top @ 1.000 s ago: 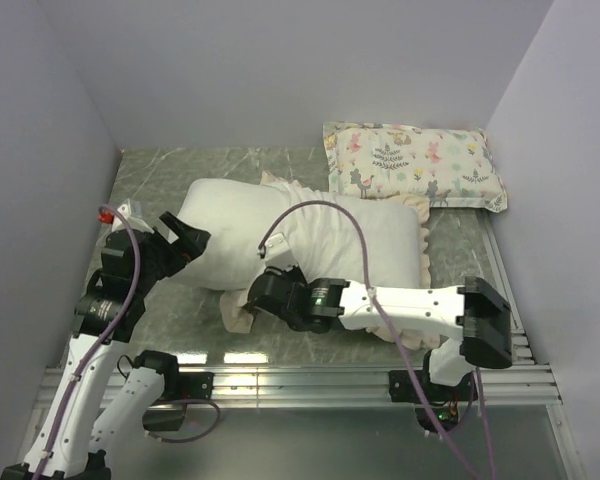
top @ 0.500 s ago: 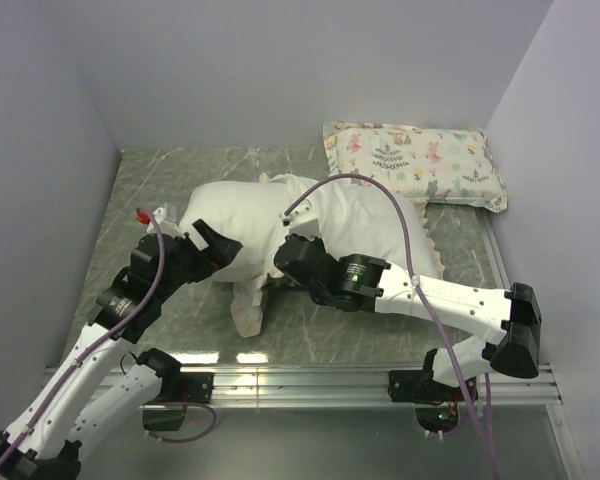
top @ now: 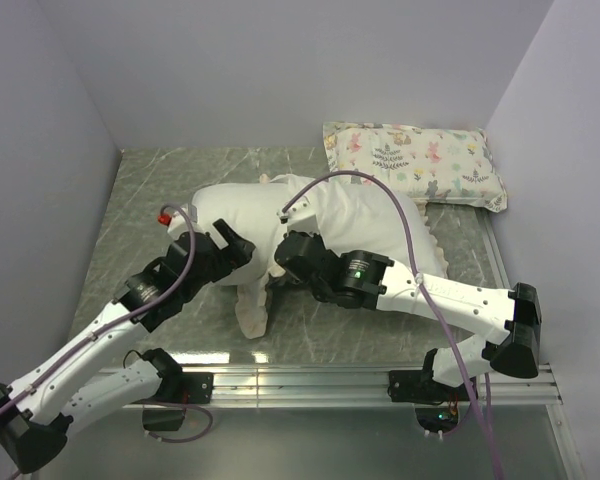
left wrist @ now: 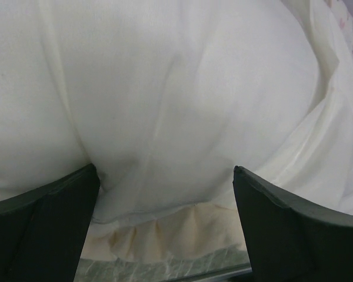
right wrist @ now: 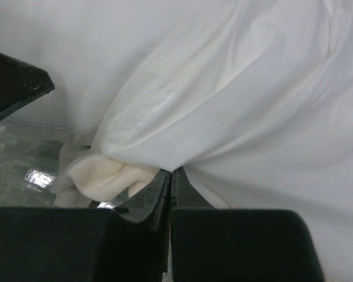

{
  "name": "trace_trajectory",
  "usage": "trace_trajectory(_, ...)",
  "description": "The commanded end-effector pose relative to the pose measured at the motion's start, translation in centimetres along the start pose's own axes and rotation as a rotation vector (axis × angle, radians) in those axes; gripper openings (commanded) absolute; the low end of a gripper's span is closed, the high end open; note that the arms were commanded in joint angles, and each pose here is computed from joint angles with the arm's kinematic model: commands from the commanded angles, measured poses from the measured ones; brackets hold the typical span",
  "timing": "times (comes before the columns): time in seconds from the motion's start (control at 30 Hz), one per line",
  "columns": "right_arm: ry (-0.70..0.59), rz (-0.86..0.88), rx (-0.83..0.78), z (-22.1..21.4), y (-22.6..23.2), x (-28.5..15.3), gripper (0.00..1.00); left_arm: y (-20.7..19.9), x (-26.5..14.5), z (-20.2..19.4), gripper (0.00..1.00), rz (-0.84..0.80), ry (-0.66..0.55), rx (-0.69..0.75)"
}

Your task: Remove the pillowcase from the pillow

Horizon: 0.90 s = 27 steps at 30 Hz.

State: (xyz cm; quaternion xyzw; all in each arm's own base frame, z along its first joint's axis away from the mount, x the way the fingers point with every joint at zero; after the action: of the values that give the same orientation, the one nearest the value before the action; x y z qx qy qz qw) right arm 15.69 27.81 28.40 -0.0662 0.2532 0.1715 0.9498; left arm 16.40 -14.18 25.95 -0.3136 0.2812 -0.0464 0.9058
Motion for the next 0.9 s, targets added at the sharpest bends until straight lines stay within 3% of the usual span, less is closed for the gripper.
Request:
trace_trajectory(0.0, -0.152, 0.051, 0.129, 4.8, -0.4, -2.4, 0.00, -0.4, 1.9, -0.4, 0.99, 0.045, -0.014, -0.013)
trace_trajectory(0.1, -0.169, 0.050, 0.129, 5.6, -0.7, -2.8, 0.00, -0.9, 3.1, -0.4, 0.99, 0.043, -0.010, 0.039)
trace_trajectory(0.2, -0.191, 0.052, 0.136, 6.8, -1.1, -3.5, 0.00, -1.3, 3.5, 0.4, 0.70, 0.089, -0.044, 0.076)
trace_trajectory(0.27, -0.210, 0.058, 0.143, 7.7, -1.5, -4.2, 0.00, -1.5, 3.0, 1.5, 0.41, 0.119, -0.084, 0.101)
trace_trajectory(0.33, -0.240, 0.072, 0.160, 8.9, -1.8, -5.2, 0.00, -1.3, 1.9, 2.4, 0.01, 0.157, -0.121, 0.101)
trace_trajectory(0.63, -0.402, 0.054, 0.212, 16.1, -6.0, -11.1, 0.00, -4.6, -7.3, 11.7, 0.00, 0.132, -0.428, 0.063)
trace_trajectory(0.8, -0.381, 0.088, 0.275, 15.0, -9.0, -9.8, 0.00, -4.3, -6.7, 13.3, 0.00, 0.230, -0.455, 0.093)
trace_trajectory(0.87, -0.318, 0.090, 0.300, 12.6, -10.0, -6.8, 0.00, -2.3, -5.1, 14.0, 0.00, 0.254, -0.420, 0.096)
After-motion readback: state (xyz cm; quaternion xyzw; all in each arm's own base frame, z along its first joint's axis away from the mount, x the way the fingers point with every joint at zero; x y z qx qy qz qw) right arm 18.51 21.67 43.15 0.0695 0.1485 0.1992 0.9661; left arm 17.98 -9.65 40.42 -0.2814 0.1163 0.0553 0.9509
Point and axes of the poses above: each gripper's point midway between its finger pads, its own x axis out along the fingers, its own y axis along the line the jaws close on, z = x × y, the point moved 9 cm from there along -x, back along the fingers, and after that the axes turned 3 degrees about x, right-handed, at the moved point
